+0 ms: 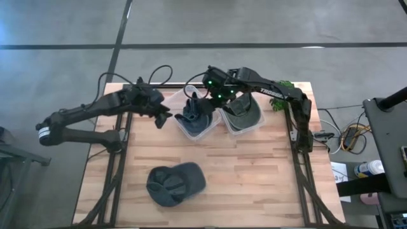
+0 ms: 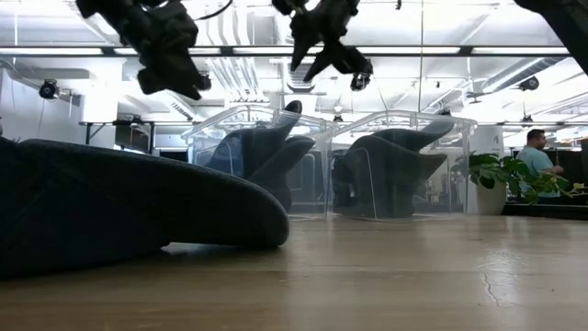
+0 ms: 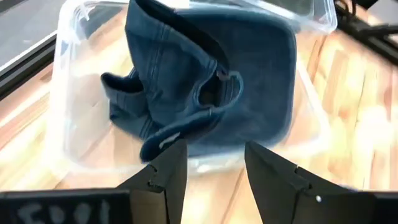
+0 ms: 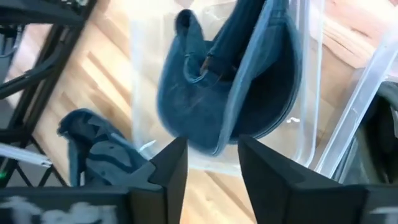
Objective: Pick & Place hat
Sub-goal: Put the blue cap into the left bin
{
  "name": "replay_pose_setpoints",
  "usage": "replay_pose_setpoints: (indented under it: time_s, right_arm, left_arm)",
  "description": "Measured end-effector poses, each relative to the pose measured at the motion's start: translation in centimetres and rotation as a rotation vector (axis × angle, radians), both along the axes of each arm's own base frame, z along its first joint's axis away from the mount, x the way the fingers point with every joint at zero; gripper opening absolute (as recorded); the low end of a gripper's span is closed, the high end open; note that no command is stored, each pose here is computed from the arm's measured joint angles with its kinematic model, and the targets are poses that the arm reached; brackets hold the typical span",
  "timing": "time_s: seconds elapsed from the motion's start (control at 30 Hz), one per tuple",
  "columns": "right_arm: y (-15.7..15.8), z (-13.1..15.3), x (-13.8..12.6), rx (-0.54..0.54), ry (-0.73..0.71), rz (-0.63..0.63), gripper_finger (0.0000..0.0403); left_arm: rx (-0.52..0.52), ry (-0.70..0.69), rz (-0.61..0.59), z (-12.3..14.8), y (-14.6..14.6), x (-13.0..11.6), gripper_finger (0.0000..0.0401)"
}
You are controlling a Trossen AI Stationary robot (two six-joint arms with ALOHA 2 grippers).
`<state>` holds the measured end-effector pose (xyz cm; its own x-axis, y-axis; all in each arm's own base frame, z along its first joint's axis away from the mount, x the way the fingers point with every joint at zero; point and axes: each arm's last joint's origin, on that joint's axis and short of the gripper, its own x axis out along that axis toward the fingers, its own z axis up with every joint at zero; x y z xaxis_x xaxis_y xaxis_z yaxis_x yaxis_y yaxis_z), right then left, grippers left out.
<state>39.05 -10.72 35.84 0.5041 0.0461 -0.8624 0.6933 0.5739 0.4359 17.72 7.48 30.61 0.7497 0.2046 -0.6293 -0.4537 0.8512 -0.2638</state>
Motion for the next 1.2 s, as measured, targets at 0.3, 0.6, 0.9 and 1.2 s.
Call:
replay_pose_setpoints:
  time_s: [0.3, 0.6, 0.9, 1.2]
  right_arm:
    - [2.5, 0.9, -0.1, -0.04, -0.012, 0.012, 0.0155]
    - [7.1, -0.9, 1.4, -0.014, 0.042, 0.095, 0.0155]
    - [11.8, -2.8, 1.6, -0.039, 0.122, 0.01, 0.0155]
    - [16.9, -5.4, 1.0, 0.003, 0.209, -0.01, 0.0155]
  left_arm:
    - [0.017, 0.025, -0.02, 0.5, -0.9, -2.0, 0.0154]
    - [-0.022, 0.074, -0.015, 0.3, -1.3, -2.9, 0.0154]
    - [-0.067, 0.134, -0.03, 0.0, -2.0, -4.2, 0.0154]
    - [-0.08, 0.156, -0.06, -0.8, -2.1, -4.3, 0.0154]
